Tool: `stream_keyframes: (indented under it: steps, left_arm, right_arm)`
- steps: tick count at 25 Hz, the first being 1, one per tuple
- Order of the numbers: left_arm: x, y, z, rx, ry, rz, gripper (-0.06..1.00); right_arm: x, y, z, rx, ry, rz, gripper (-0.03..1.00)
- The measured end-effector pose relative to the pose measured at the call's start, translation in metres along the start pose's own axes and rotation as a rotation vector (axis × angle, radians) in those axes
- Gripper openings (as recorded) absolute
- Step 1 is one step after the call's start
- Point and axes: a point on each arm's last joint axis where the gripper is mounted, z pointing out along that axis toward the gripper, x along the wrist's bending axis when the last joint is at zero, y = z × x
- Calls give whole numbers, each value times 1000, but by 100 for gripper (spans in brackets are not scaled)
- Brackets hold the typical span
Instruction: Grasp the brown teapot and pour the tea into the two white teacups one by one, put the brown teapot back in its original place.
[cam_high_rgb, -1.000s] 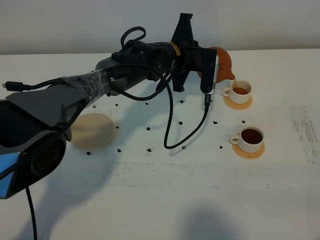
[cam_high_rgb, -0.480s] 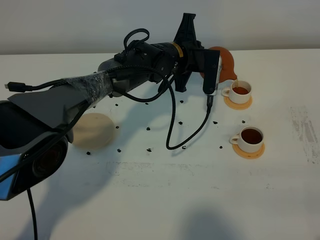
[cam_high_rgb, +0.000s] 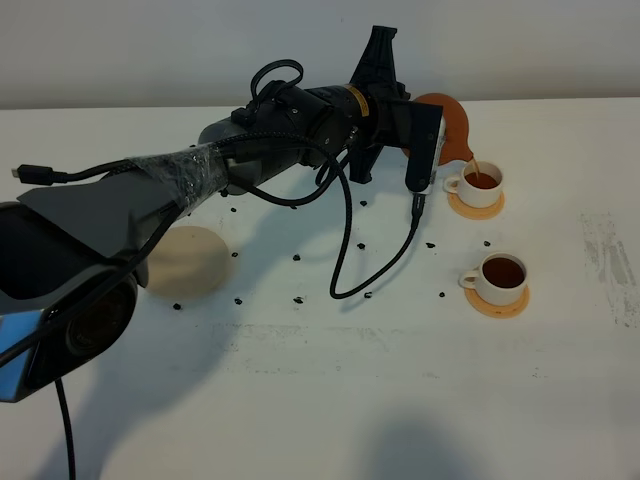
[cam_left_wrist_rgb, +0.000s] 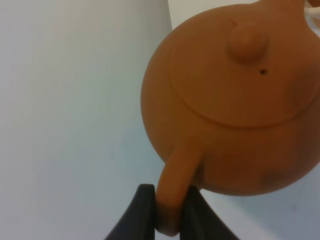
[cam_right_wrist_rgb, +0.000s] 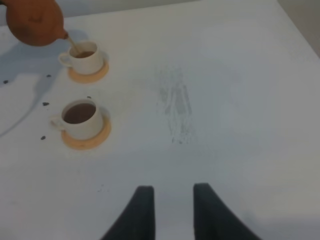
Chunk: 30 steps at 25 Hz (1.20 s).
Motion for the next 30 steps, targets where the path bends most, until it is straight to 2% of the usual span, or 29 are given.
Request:
stream_keyframes:
  steps: [30]
  left_arm:
    - [3, -1, 0, 16, 28, 104, 8]
  right_arm:
    - [0, 0, 0, 0, 0, 0, 22]
